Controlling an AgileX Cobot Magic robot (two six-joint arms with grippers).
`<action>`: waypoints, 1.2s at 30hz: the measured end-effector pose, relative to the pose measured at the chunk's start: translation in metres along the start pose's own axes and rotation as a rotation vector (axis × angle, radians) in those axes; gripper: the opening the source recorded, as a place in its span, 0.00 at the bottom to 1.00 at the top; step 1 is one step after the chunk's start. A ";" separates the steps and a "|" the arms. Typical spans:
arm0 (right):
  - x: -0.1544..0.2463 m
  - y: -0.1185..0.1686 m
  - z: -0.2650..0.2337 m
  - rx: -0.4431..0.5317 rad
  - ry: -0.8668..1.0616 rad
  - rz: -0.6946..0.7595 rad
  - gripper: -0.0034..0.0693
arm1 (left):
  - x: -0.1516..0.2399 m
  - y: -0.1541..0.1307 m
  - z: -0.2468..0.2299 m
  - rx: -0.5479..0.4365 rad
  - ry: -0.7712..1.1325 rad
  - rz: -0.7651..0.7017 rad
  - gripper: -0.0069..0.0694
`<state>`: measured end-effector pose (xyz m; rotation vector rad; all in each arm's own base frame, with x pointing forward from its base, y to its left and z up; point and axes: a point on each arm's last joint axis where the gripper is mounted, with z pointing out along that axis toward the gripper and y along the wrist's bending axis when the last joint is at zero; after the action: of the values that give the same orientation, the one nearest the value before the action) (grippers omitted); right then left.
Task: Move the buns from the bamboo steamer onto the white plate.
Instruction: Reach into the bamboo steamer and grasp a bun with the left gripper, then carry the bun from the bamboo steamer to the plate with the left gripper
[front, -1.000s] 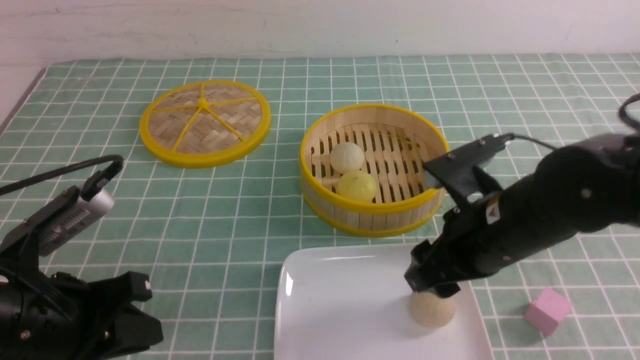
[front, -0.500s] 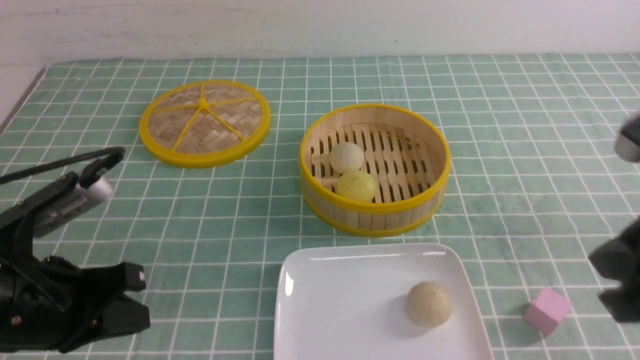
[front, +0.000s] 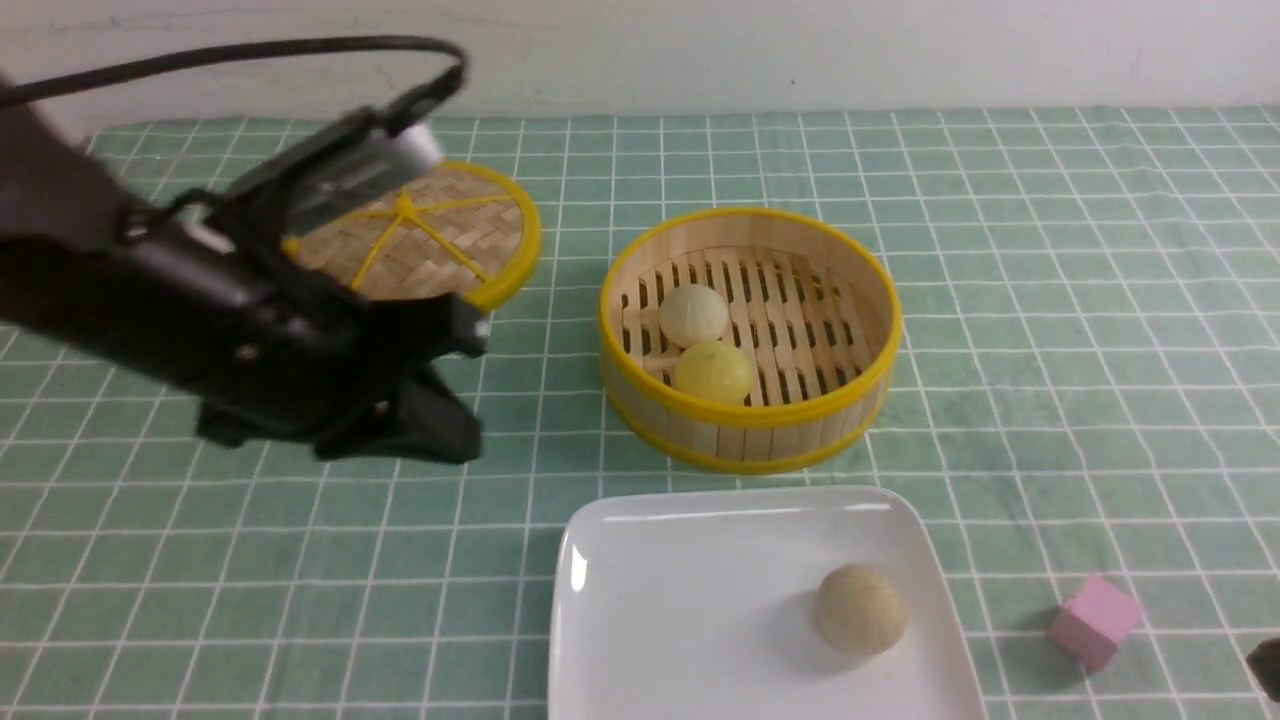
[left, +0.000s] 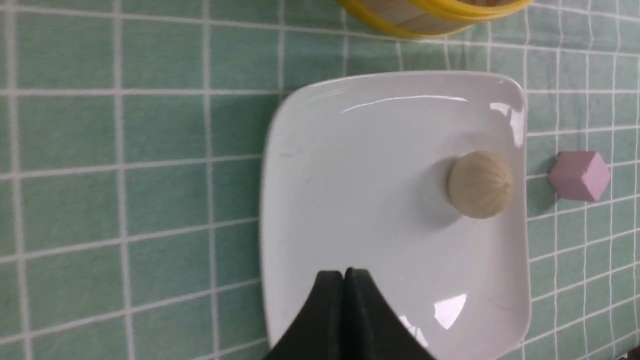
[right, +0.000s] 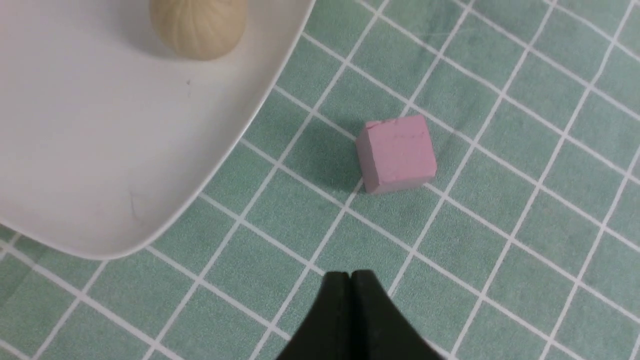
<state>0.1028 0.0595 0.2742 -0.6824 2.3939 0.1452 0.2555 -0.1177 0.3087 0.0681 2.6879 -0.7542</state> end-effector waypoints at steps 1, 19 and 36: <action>0.000 0.000 0.000 -0.001 -0.012 0.000 0.04 | -0.013 -0.021 0.025 -0.025 0.032 0.049 0.12; 0.000 0.000 0.001 -0.001 -0.013 0.000 0.05 | -0.102 -0.102 0.176 -0.262 0.024 0.230 0.58; 0.000 0.000 0.001 -0.001 -0.013 0.000 0.06 | -0.107 -0.099 0.183 -0.302 0.038 0.257 0.12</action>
<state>0.1030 0.0598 0.2737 -0.6803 2.3815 0.1506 0.4002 -0.2916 0.2480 0.3463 2.7241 -0.2692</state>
